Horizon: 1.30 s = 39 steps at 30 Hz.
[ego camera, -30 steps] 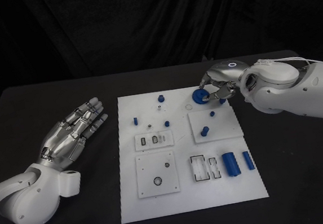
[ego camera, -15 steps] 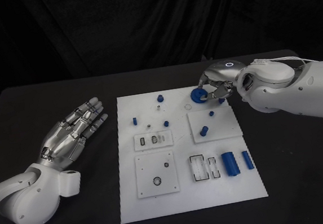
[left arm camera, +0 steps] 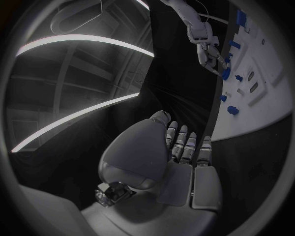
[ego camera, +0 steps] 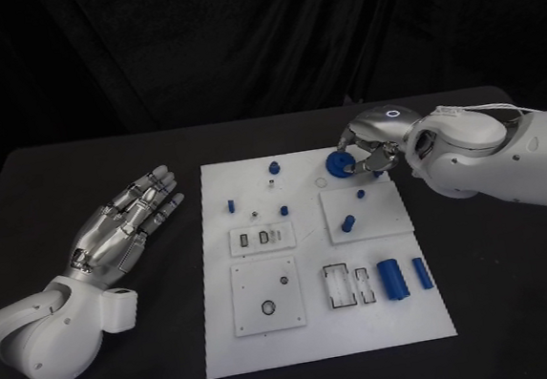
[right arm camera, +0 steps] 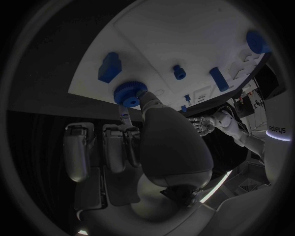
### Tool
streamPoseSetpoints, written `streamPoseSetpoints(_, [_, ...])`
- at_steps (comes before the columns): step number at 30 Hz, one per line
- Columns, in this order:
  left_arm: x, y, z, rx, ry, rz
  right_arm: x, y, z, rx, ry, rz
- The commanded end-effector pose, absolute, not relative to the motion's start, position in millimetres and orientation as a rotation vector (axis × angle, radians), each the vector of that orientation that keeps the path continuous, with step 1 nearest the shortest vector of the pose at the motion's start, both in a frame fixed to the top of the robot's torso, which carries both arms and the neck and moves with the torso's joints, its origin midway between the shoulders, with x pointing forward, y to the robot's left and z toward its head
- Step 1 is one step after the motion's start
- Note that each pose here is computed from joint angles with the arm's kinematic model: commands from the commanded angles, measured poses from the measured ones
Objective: Assemble the parts on the task board
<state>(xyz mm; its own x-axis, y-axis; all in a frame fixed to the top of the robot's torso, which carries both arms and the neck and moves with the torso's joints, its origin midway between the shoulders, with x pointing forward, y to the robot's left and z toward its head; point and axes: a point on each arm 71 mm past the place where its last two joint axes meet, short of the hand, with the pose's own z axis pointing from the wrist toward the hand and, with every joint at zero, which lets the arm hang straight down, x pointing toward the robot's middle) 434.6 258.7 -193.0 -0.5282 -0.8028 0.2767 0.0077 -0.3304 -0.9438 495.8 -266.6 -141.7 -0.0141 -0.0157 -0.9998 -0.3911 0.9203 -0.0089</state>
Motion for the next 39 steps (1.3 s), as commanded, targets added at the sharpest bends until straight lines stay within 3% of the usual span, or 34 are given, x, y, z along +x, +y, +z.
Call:
streamPoseSetpoints(1, [434.0,258.1,-190.1,-1.043,1.320,-1.939,491,-261,-139,-0.333,1.529,0.332])
streamPoseSetpoints(7, [433.8,257.9,-190.1,-1.043,1.321,-1.937,486,-236,-115,-0.383,1.488,0.389])
streamPoseSetpoints(13, [434.6,256.7,-190.4,-1.042,1.323,-1.940,487,-203,-107,-0.452,1.487,0.438])
streamPoseSetpoints(25, [436.1,252.5,-191.0,-1.039,1.330,-1.951,498,-155,-128,-0.546,1.519,0.503])
streamPoseSetpoints(39, [436.8,250.6,-191.5,-1.039,1.336,-1.956,501,-140,-135,-0.567,1.531,0.518])
